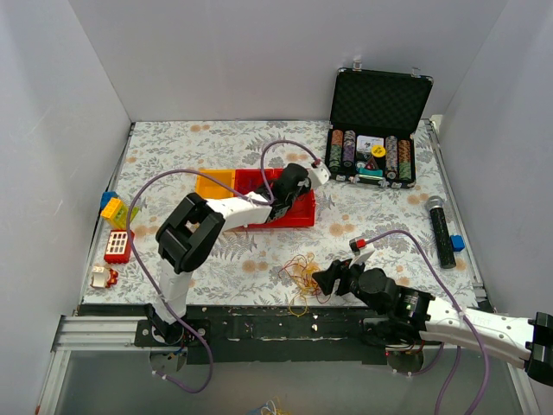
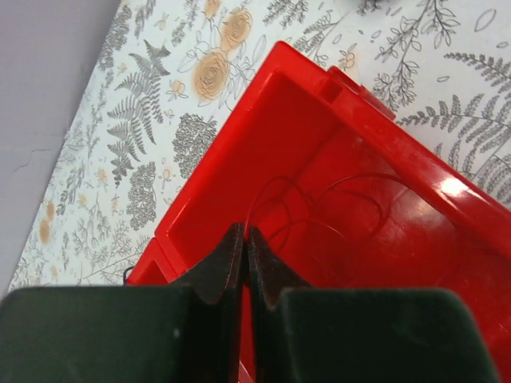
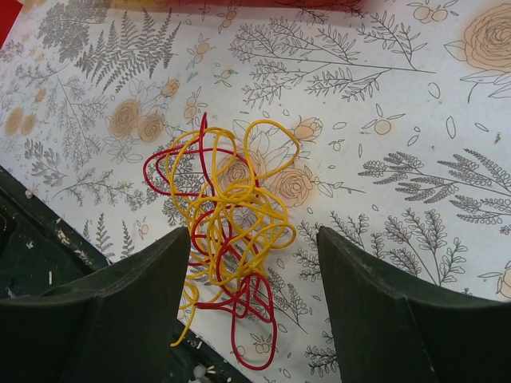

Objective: Untangle the cables

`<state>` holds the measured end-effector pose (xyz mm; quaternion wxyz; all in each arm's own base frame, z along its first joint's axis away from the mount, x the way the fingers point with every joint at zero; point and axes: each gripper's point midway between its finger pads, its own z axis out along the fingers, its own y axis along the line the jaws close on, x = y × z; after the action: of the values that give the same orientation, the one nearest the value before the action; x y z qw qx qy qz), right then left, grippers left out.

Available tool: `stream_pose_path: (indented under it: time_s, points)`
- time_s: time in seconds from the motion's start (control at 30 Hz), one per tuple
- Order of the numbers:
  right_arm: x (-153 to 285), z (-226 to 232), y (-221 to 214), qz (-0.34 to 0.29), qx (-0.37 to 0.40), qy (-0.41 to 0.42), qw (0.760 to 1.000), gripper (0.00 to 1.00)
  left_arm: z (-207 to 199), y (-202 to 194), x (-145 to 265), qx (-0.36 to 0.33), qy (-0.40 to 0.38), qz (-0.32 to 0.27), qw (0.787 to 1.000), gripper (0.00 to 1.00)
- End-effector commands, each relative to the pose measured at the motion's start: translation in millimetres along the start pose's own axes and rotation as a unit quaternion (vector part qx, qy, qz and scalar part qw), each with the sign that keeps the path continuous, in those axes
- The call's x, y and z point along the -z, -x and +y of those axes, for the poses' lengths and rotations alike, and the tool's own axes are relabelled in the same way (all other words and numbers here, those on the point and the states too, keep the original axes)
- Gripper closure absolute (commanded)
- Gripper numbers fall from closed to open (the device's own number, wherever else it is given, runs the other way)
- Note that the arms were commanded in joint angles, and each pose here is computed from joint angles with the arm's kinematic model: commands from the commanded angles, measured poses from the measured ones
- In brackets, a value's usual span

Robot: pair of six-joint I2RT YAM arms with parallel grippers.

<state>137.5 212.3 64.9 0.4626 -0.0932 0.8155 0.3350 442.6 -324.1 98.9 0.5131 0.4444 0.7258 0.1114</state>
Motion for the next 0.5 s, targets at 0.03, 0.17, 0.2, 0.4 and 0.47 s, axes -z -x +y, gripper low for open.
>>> stream_pose_path:
  time_s: [0.03, 0.17, 0.2, 0.4, 0.47]
  points:
    - [0, -10, -5, -0.004, 0.005, -0.017, 1.0, 0.27, 10, 34, 17, 0.024, -0.028, -0.022, 0.999, 0.91]
    - [-1, -9, -3, -0.005, 0.003, -0.017, 1.0, 0.27, 13, 49, 39, 0.035, -0.059, -0.047, 0.996, 0.62]
    - [-1, -9, -3, -0.005, 0.005, -0.016, 1.0, 0.27, 14, 49, 45, 0.039, -0.066, -0.047, 0.996, 0.54]
    - [-1, -7, 1, -0.01, 0.011, -0.014, 1.0, 0.27, 42, 74, 79, 0.076, -0.053, -0.082, 0.992, 0.02]
    - [0, -7, 4, -0.012, 0.014, -0.016, 1.0, 0.27, 55, 89, 95, 0.088, -0.05, -0.106, 0.989, 0.02]
